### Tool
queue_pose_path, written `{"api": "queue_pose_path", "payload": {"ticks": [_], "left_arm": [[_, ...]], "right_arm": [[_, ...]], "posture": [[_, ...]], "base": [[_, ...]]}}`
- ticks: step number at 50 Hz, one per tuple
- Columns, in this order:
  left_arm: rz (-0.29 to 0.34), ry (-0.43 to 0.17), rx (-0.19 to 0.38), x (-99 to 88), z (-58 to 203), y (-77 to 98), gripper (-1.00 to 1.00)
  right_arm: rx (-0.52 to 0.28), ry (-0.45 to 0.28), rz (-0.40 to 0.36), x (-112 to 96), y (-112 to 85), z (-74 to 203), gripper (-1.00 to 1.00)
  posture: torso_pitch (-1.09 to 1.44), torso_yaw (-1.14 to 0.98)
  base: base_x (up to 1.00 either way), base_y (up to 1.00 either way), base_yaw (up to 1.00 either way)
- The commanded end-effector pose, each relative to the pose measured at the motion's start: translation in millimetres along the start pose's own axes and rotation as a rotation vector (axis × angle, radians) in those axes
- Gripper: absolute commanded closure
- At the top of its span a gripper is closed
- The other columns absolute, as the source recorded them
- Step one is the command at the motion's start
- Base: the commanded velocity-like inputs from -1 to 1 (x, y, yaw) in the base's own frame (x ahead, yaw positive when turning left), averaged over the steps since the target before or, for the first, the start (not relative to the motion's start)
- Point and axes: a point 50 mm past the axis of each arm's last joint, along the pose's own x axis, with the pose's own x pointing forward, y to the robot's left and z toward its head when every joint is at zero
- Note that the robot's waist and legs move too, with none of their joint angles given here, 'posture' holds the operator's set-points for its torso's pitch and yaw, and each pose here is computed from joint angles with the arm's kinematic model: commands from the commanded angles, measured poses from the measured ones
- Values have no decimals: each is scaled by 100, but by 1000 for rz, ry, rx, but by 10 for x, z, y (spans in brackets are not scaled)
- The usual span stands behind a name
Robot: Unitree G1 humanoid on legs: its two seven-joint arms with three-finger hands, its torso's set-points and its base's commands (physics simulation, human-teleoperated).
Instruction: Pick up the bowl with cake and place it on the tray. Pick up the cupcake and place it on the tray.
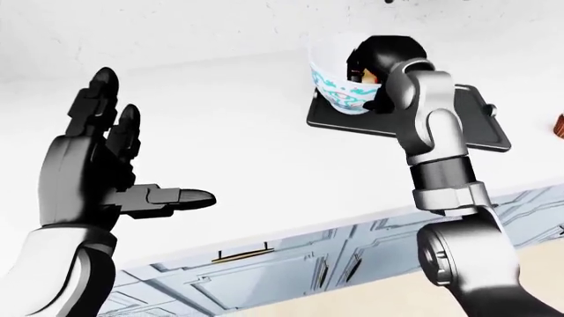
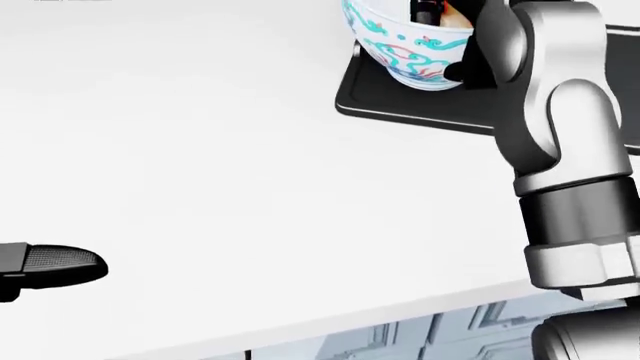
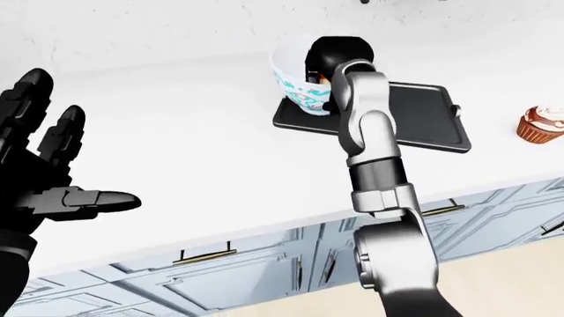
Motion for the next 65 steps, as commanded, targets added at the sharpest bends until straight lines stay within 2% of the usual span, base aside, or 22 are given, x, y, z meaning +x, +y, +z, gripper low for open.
{"api": "queue_pose_path", "payload": {"ticks": [1, 15, 17, 23, 27, 31, 45, 48, 55, 57, 59, 61, 62, 64, 65], "left_arm": [[13, -68, 12, -14, 99, 12, -100], [11, -69, 13, -5, 110, 3, -100], [12, -69, 13, -3, 109, 5, -100], [14, -70, 14, 0, 109, 13, -100], [15, -71, 13, 4, 103, 15, -100], [15, -71, 13, -3, 107, 14, -100], [15, -71, 15, -11, 107, 16, -100], [16, -72, 16, -8, 122, 22, -100], [14, -75, 17, -5, 145, 15, -100], [14, -76, 17, -3, 155, 14, -100], [13, -77, 18, -2, 161, 9, -100], [12, -78, 19, -3, 161, 8, -100], [13, -78, 20, -1, 166, 9, -100], [14, -82, 20, 4, 188, 14, -100], [15, -82, 20, 3, 188, 14, -100]], "right_arm": [[-10, -18, -172, -58, -370, 33, 100], [-17, 12, -161, -32, -309, -17, 100], [-16, 12, -158, -32, -310, -13, 80], [-14, 11, -149, -40, -309, -9, 58], [-12, 11, -137, -42, -288, -15, 33], [-12, 10, -131, -52, -276, -14, 31], [-3, 6, -137, -139, -330, -14, -3], [8, 2, -144, -188, -369, -8, -28], [21, -5, -163, -256, -443, -9, -33], [29, -7, -175, -311, -518, -8, -30], [64, -13, -197, -385, -561, -11, -19], [127, -29, -196, -438, -577, 6, -23], [197, -50, -180, -460, -556, 28, -30], [217, -62, -190, -532, -576, 47, -37], [229, -70, -196, -575, -596, 65, -55]], "posture": [[0, 0], [0, 0], [0, 0], [0, 0], [0, 0], [0, 0], [0, 0], [0, 0], [0, 0], [0, 0], [0, 0], [0, 0], [0, 0], [0, 0], [0, 0]], "base": [[0, 0, 0], [0, 0, 0], [0, 0, 0], [0, 0, 0], [0, 0, 0], [0, 0, 0], [0, 0, 0], [0, 0, 0], [0, 0, 0], [0, 0, 0], [0, 0, 0], [0, 0, 0], [0, 0, 0], [0, 0, 0], [0, 0, 0]]}}
